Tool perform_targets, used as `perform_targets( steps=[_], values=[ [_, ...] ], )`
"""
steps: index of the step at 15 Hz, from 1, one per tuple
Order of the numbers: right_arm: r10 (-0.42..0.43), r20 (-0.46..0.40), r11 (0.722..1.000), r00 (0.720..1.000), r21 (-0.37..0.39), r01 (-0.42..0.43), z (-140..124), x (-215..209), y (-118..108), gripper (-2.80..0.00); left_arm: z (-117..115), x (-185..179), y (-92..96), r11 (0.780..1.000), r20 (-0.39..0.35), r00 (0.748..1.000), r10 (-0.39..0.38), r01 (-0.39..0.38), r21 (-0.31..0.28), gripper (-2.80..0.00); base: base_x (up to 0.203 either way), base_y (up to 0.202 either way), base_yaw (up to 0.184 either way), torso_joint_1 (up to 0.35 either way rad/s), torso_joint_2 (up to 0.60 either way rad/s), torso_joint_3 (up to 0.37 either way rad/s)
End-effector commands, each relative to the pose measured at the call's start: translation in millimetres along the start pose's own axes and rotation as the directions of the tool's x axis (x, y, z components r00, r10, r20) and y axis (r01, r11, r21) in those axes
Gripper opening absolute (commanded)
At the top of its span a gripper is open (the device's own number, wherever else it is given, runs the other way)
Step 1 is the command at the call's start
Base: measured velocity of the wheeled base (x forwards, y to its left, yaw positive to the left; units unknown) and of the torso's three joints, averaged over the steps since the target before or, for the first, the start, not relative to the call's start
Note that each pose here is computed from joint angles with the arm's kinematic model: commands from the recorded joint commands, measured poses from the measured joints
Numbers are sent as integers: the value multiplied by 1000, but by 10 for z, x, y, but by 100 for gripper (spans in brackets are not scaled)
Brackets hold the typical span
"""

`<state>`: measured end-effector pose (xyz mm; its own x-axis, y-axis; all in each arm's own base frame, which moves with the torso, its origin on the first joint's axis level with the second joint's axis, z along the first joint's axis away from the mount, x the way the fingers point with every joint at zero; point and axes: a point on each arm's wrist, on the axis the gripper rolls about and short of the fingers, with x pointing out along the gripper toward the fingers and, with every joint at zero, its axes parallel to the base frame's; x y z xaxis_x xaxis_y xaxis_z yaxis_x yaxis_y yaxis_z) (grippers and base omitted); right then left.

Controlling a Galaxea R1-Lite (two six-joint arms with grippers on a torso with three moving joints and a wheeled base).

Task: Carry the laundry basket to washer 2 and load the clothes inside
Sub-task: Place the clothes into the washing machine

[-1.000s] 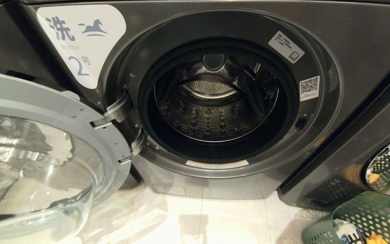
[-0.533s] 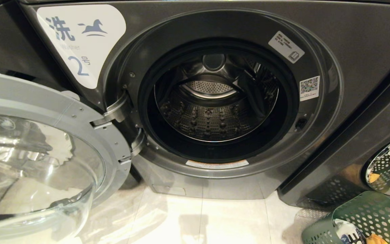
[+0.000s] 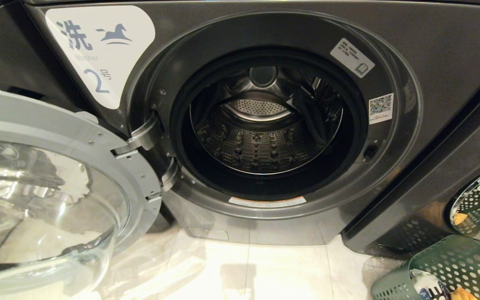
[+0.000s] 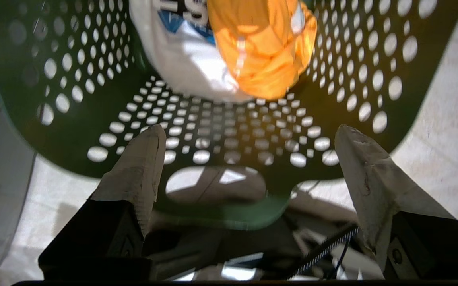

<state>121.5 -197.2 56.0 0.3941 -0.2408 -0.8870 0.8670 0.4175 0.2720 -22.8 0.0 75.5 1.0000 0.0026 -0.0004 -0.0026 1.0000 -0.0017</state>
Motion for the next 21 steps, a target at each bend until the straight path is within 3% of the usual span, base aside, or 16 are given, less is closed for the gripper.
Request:
perform_targets(
  steps=[1, 3, 4, 5, 7, 9, 13, 16, 19, 21],
  values=[
    [-10, -59, 1000, 998, -4, 10, 44, 386, -79, 0, 0, -1, 0, 1000, 1, 1000, 1, -1, 0, -280, 0, 0, 0, 0, 0, 0],
    [17, -50, 991, 999, -133, -23, 120, 727, -129, 0, 0, -1, 0, 1000, 2, 1000, 1, -1, 0, -280, 0, 0, 0, 0, 0, 0],
    [75, -49, 964, 996, -254, -85, 135, 829, -128, 0, 0, 0, 0, 1000, 0, 1000, 1, -1, 0, -280, 0, 0, 0, 0, 0, 0],
    [116, -57, 940, 992, -315, -128, 127, 895, -90, 0, 0, -1, 0, 1000, 1, 1000, 1, -1, -1, -280, 0, 0, 0, 0, 0, 0],
    [109, -114, 941, 988, -310, -139, 44, 951, -99, 0, 0, -1, 0, 1000, 2, 1000, 1, -1, -1, -280, 0, 0, 0, 0, 0, 0],
    [57, -136, 946, 989, -309, -97, 18, 1036, -128, 0, 0, 0, 0, 1000, 1, 1000, 1, -1, 0, -280, 0, 0, 0, 0, 0, 0],
    [-28, -222, 936, 975, -348, -52, -63, 1522, -92, 0, 0, -1, 0, 1000, 2, 1000, 1, -1, 0, -280, 0, 0, 0, 0, 0, 0],
    [-62, -223, 909, 973, -416, -37, -23, 1914, 38, 0, 0, -1, 0, 1000, 1, 1000, 1, -1, 0, -280, 0, 0, 0, 0, 0, 0],
    [-90, -211, 850, 973, -526, -35, -4, 2234, 136, 0, 0, 0, 0, 1000, 0, 1000, 1, -1, 0, -280, 0, 0, 0, 0, 0, 0],
    [-100, -224, 826, 970, -563, -45, -67, 2376, 224, 0, 0, -1, 0, 1000, 1, 1000, 1, -1, 0, -280, 0, 0, 0, 0, 0, 0]
  ],
)
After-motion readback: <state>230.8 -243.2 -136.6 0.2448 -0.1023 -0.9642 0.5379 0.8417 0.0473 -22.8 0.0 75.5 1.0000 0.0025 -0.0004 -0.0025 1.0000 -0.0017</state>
